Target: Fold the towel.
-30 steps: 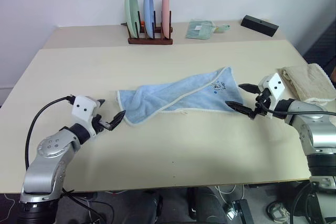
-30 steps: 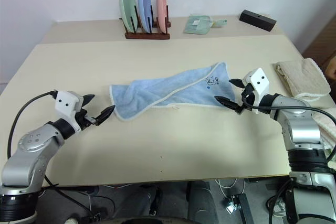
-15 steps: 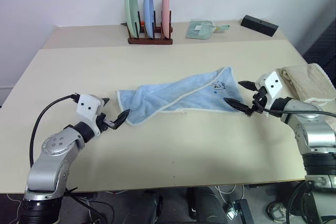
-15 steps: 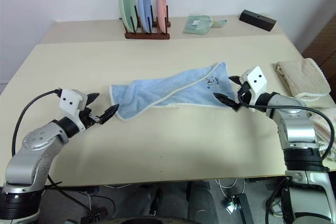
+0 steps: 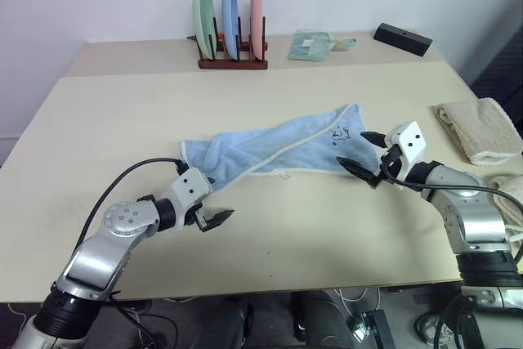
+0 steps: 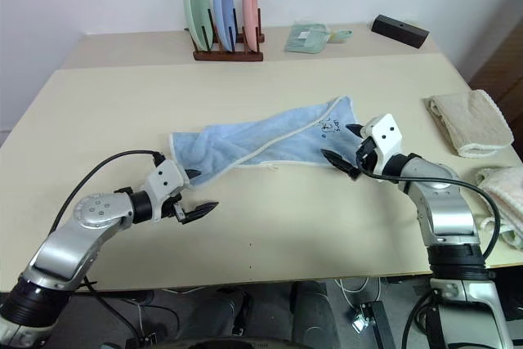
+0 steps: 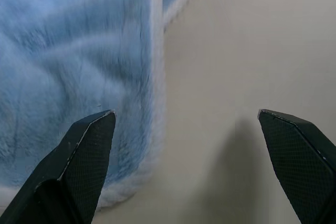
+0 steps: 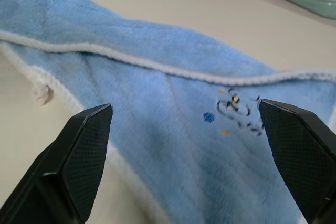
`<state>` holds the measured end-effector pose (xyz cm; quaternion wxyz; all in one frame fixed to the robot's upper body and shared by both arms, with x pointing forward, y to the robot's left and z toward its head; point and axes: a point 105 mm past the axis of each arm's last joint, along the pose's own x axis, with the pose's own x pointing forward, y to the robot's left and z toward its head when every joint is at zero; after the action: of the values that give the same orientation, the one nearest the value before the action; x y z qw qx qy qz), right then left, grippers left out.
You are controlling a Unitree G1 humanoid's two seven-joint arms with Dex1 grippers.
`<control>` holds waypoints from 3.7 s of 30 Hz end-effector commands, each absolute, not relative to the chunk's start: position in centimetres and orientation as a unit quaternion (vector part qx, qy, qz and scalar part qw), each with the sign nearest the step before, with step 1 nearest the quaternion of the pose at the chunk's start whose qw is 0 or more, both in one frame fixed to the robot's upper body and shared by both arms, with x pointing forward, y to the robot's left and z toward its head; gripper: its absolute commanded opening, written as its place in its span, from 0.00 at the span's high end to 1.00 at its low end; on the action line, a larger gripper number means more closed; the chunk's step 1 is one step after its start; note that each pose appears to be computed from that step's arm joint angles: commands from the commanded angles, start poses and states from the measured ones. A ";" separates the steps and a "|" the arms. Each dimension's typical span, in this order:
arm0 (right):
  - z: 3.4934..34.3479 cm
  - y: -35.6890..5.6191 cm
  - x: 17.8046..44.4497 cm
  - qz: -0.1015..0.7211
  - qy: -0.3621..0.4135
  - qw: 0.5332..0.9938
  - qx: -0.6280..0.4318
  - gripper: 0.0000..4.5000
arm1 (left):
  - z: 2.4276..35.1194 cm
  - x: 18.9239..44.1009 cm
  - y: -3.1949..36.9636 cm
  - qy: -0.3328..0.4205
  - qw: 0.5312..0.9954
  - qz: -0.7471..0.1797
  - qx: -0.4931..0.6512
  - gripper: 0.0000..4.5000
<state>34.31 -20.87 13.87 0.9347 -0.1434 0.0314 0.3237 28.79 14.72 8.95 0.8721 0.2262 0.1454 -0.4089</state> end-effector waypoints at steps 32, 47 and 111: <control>17.3 -18.8 38.6 0.285 -0.046 0.865 -0.411 0.00 | 11.4 26.8 19.4 0.132 0.899 -0.357 0.216 0.99; 16.1 -18.5 42.4 0.289 -0.070 0.717 -0.630 0.00 | 10.2 25.3 20.6 0.145 0.912 -0.323 0.206 0.99; 18.4 -23.1 28.3 0.473 0.133 0.736 -0.466 0.99 | 13.6 20.5 26.0 0.218 0.910 -0.301 0.185 1.00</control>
<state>27.23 -22.53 16.54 0.7240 -0.4410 0.1597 0.5057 19.65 24.66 12.90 0.8963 0.1687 0.2296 -0.3399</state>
